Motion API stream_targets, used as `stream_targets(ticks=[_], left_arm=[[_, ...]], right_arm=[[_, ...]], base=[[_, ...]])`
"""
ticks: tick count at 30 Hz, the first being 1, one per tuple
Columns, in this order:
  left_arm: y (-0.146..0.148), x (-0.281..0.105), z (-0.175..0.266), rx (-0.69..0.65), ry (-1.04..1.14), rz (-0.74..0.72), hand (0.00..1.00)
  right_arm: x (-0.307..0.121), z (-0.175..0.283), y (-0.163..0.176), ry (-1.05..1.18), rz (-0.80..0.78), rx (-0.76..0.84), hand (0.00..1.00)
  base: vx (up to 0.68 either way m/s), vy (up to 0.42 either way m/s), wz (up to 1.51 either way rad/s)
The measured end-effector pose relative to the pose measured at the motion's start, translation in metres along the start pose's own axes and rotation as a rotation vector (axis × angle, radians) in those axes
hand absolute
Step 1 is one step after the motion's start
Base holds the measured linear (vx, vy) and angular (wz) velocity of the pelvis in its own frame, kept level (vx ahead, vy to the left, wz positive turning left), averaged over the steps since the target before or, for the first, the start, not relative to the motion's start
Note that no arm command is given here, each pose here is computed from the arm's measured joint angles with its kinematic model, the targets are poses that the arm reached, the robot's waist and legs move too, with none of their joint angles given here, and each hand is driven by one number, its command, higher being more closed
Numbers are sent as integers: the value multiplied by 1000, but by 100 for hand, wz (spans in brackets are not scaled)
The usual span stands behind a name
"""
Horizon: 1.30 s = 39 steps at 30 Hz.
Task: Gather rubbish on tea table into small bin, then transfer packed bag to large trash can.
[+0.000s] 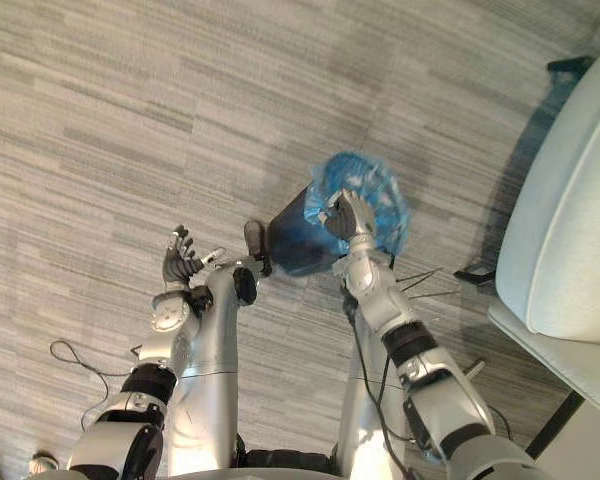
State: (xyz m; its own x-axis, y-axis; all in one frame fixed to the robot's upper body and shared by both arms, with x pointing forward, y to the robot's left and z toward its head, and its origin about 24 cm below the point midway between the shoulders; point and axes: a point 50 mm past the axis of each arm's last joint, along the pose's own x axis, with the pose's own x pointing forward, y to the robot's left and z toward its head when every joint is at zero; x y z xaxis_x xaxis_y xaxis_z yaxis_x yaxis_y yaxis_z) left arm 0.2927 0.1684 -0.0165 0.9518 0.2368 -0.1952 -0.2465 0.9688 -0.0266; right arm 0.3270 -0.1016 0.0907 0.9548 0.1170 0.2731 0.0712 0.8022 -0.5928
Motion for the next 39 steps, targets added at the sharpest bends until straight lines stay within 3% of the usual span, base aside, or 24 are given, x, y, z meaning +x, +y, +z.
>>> stream_targets(ticks=[7,15,22,39], left_arm=[[9,-23,-42,49,152,-10,0],[22,-47,-86,141,336,-36,0],[34,-64,-104,191,400,-28,0],[56,-97,-133,276,539,-34,0]], right_arm=[[-32,-23,14,130,26,115,100],[-57,-60,31,311,105,127,100],[-73,-87,26,423,104,105,100],[-91,-103,26,496,106,130,100]], base=[[108,-55,6],[102,-38,6],[45,7,-2],[-8,19,3]])
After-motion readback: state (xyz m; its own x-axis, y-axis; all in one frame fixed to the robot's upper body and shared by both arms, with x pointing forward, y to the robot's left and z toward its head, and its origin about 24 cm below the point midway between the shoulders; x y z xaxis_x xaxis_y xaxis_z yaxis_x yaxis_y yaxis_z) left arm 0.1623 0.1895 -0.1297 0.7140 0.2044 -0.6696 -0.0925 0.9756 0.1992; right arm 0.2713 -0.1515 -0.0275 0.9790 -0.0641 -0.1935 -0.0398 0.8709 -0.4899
